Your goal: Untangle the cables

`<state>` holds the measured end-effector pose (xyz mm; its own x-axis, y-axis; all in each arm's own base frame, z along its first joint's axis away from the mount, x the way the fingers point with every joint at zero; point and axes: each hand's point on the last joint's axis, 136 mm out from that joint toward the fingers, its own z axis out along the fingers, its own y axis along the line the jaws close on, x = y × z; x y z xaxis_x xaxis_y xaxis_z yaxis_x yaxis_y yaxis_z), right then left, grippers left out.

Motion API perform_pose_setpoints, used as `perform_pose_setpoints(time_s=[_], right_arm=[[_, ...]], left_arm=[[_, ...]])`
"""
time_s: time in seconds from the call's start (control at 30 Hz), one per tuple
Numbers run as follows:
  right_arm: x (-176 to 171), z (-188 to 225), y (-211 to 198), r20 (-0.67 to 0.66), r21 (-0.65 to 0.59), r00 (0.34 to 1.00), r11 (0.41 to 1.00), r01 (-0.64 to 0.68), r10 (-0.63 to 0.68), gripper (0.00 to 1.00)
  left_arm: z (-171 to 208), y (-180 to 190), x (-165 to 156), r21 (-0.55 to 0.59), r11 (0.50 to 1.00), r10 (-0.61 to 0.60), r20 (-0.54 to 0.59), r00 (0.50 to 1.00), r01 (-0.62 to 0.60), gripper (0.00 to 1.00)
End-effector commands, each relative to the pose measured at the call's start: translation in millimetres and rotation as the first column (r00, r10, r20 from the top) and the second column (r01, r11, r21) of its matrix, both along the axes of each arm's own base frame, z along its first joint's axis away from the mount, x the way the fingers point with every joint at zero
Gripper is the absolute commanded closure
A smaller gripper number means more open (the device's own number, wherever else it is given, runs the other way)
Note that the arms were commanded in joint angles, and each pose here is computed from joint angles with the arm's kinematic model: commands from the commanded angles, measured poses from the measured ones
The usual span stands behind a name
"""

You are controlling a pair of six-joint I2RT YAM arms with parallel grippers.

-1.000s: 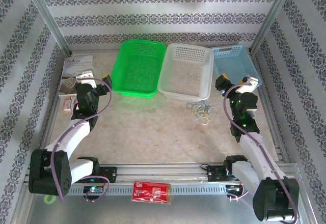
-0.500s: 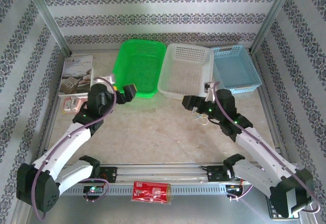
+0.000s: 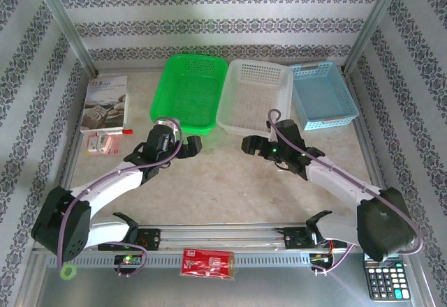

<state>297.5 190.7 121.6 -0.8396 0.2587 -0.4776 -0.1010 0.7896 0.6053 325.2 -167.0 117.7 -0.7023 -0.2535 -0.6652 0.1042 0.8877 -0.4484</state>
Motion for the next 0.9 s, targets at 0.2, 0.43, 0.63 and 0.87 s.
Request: perform_pose_setpoints(time_s=[0.2,0.43,0.63,0.87], right_arm=[[59,17,-16,0.061,0.013,0.994,0.996,0.093,-0.094,0.10],[91,23,-32,0.063,0.034,0.986,0.988,0.151,-0.153,0.11],[93,26,-38,0.066,0.036,0.984,0.986,0.162,-0.165,0.11],[63,34,-39,0.074,0.062,0.987,0.989,0.136,-0.141,0.11]], left_arm=[[2,-18,29,-0.068,0.998,0.023,0.068,0.997,-0.019,0.00],[1,-32,50,-0.069,0.998,0.011,0.071,0.997,-0.006,0.00],[6,-39,64,-0.086,0.996,0.012,0.094,0.995,-0.004,0.00],[6,-46,74,-0.104,0.995,0.011,0.106,0.994,0.000,0.00]])
